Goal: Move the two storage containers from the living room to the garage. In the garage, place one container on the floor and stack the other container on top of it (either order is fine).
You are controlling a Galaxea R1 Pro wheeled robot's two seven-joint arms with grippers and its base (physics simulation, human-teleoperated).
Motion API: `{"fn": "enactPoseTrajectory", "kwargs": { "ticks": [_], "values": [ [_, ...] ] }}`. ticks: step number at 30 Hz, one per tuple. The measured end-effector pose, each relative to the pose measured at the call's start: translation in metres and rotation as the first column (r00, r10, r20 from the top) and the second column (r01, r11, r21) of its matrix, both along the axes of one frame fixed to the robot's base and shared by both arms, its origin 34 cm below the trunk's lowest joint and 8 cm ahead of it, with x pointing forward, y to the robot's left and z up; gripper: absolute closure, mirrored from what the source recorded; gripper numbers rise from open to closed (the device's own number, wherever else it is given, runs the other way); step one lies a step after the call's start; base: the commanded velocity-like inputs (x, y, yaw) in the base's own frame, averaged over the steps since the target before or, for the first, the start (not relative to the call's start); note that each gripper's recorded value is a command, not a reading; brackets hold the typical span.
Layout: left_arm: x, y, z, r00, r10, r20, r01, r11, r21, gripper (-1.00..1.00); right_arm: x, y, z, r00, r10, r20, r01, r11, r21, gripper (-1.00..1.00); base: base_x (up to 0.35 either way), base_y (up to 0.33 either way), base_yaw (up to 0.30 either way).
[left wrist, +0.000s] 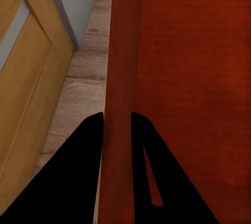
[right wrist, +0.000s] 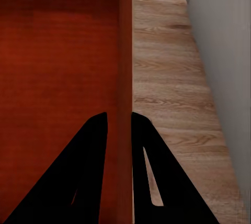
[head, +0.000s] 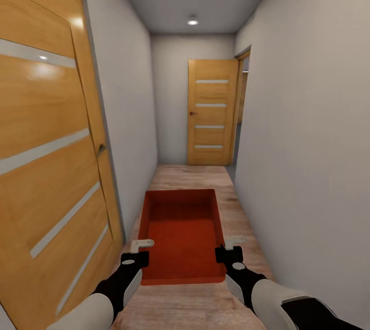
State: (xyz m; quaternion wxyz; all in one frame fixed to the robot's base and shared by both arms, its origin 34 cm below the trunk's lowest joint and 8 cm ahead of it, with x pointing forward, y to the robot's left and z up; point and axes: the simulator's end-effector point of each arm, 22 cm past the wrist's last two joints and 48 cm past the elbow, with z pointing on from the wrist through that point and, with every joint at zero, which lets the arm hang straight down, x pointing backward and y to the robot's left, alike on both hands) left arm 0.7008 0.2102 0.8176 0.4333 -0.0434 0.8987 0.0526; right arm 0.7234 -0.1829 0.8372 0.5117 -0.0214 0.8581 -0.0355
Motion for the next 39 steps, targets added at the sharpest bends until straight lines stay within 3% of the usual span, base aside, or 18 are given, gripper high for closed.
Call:
{"fn": "enactPoseTrajectory", "kwargs": {
  "ticks": [39],
  "values": [
    [-0.0001, -0.0001, -0.0002, 1.000, 0.000, 0.000, 0.000, 1.000, -0.001, 1.00, 0.0000, -0.0001, -0.0001, 1.000, 0.001, 0.000, -0.001, 1.000, 0.000, 1.00, 0.322, 0.000, -0.018]
  ]
}}
